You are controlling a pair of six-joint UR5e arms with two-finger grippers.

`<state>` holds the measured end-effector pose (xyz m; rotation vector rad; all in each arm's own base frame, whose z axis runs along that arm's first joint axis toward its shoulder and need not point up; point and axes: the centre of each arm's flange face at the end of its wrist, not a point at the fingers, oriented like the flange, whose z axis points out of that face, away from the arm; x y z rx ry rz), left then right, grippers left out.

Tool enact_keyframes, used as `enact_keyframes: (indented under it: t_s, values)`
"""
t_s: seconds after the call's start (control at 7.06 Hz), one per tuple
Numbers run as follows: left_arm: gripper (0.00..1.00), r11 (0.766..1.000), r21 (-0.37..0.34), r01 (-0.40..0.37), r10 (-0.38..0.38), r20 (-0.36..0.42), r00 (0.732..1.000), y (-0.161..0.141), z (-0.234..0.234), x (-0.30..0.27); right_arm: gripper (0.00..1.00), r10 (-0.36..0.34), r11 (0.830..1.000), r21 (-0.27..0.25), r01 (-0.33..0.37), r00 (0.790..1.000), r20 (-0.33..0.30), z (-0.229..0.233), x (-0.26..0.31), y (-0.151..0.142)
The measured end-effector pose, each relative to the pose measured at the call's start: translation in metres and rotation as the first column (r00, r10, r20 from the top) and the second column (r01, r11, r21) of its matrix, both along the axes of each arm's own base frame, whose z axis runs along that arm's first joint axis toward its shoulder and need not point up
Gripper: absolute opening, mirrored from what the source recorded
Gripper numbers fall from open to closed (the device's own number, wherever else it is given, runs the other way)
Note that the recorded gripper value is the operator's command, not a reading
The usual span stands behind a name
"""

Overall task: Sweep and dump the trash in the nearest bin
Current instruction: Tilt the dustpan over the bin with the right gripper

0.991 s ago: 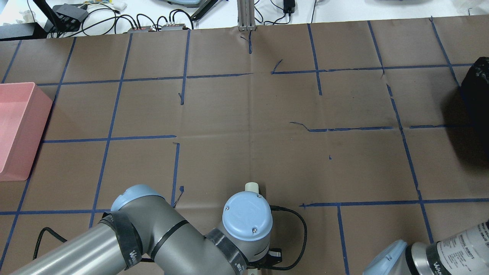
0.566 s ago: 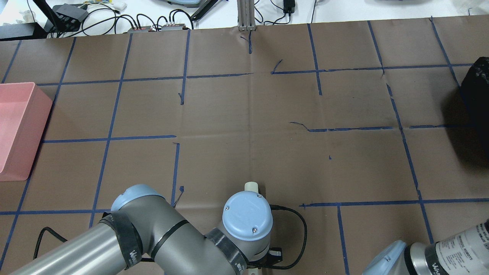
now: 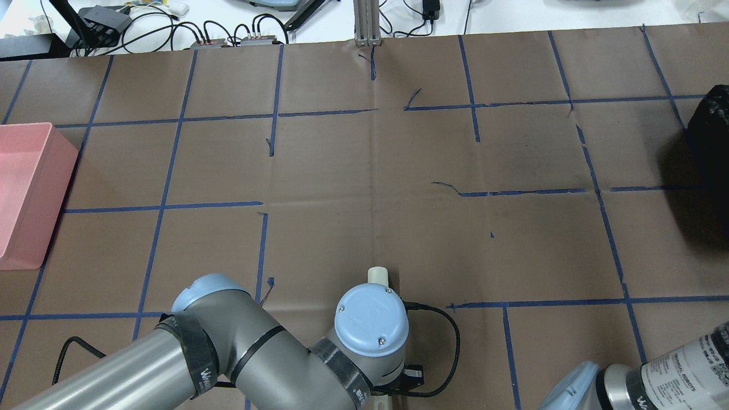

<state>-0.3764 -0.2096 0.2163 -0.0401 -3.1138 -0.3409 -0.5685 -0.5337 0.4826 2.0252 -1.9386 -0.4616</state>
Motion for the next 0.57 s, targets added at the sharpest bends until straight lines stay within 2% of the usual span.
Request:
enact_keyframes:
  t_s: [0.42,0.57]
  values:
    - [0.85,0.999,-0.046,0.011,-0.008,0.050,0.999,-0.0051,-0.0007,0.0046,0.04,0.000,0.999,0.040,0.002,0.999,-0.053,0.0024,0.0105,-0.0094]
    - [0.94,0.998,-0.053,0.012,-0.009,0.057,0.998,-0.0061,-0.0002,0.0050,0.04,0.000,0.999,0.051,0.003,0.998,-0.062,0.0032,0.0127,-0.0100]
